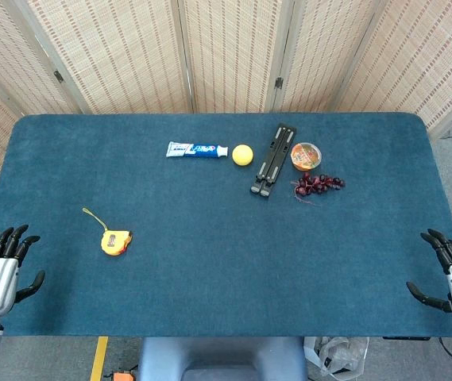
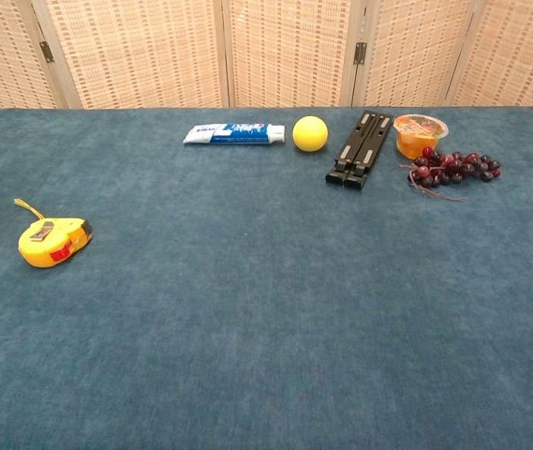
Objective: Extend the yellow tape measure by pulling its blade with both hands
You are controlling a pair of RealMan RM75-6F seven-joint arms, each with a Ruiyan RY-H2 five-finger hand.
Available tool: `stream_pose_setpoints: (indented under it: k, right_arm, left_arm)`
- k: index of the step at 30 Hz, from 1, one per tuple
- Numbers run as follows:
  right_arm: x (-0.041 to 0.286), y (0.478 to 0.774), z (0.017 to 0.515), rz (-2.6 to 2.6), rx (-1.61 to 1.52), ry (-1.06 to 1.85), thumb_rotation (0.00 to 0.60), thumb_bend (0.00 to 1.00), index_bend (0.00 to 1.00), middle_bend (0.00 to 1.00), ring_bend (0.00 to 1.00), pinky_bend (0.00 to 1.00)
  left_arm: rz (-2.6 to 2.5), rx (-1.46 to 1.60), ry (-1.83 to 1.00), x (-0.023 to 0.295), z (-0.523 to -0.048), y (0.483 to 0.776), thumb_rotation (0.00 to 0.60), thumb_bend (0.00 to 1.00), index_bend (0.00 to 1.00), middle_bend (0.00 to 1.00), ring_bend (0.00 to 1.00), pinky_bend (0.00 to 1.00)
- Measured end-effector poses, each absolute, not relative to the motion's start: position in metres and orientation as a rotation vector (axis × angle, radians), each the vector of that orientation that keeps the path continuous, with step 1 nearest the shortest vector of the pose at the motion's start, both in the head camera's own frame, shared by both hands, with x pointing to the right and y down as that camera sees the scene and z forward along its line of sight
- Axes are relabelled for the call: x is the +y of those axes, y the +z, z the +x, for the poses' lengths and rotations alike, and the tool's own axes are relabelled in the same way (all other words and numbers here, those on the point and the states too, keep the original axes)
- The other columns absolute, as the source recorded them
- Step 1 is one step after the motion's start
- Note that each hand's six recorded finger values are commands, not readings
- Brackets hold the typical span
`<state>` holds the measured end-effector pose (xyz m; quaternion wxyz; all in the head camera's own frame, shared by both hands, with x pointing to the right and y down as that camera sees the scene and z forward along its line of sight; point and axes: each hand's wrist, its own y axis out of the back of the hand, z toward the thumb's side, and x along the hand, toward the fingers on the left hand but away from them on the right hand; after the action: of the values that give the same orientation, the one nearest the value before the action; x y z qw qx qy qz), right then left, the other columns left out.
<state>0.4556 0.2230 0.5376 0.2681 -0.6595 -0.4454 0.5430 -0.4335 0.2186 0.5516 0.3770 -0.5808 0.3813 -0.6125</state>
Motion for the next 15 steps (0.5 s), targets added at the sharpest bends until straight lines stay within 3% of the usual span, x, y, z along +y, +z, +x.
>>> stream_pose_setpoints:
  k: [15]
  right_arm:
    - [0.21, 0.534, 0.438, -1.775, -1.174, 1.324, 0.6, 0.29, 0.1, 0.09, 0.15, 0.09]
  left_arm:
    - [-1.449, 1.013, -1.62, 0.225, -0.442, 0.552, 0.6, 0.36, 0.2, 0.13, 0.11, 0.0]
